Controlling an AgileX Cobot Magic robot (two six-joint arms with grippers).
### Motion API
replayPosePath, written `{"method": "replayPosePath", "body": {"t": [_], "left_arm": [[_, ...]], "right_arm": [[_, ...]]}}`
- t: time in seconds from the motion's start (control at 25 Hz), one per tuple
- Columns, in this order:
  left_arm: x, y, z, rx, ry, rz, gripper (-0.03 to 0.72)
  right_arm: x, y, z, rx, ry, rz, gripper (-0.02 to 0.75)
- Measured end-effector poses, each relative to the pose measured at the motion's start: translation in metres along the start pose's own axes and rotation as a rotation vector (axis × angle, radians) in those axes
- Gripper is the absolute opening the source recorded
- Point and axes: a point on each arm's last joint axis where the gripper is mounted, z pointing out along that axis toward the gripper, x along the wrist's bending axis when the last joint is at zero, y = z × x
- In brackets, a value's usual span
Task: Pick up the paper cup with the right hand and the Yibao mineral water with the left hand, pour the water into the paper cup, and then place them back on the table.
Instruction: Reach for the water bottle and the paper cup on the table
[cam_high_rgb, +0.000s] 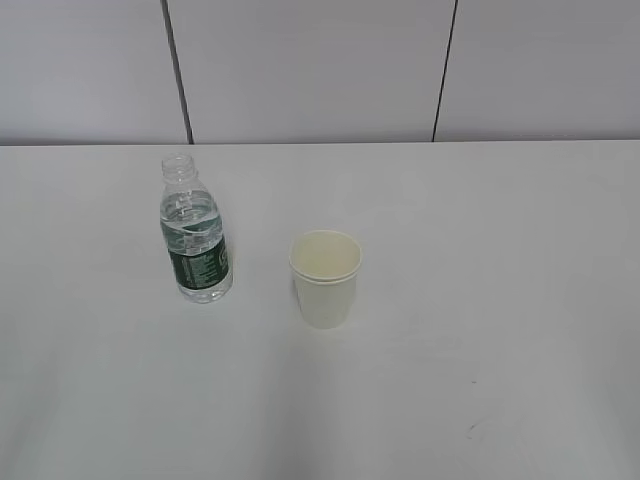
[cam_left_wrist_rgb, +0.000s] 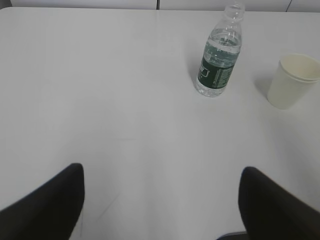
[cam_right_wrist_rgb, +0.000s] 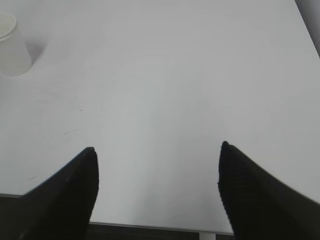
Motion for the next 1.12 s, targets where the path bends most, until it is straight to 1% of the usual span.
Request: {"method": "replayPosePath", "body": {"t": [0.52,0.6,0.72,0.76,0.88,1.04,1.12], "left_arm": [[0.0,0.0,0.0,0.0,0.0,0.0,0.574],[0.0,0.0,0.0,0.0,0.0,0.0,0.574],[0.0,0.0,0.0,0.0,0.0,0.0,0.574],[0.0,0.0,0.0,0.0,0.0,0.0,0.574],[0.0,0.0,0.0,0.0,0.0,0.0,0.574],[0.0,0.0,0.0,0.0,0.0,0.0,0.574],[0.0,0.0,0.0,0.0,0.0,0.0,0.574]], "right_arm": [[0.0,0.001,0.0,-0.004,0.0,0.0,0.585],[0.0,0.006,-0.003,-0.056,-0.002,0.0,0.585],[-0.001,0.025,-0.001,-0.242,-0.008,0.0,0.585],[-0.001,0.03,0.004,-0.286,-0.009,-0.002,0.585],[0.001,0.034,0.033,-0.336,-0.007,-0.006,0.585],[0.004,0.022,0.073,-0.417,0.001,-0.005,0.585],[0.005,0.011,0.091,-0.387,0.009,0.003,0.585]]}}
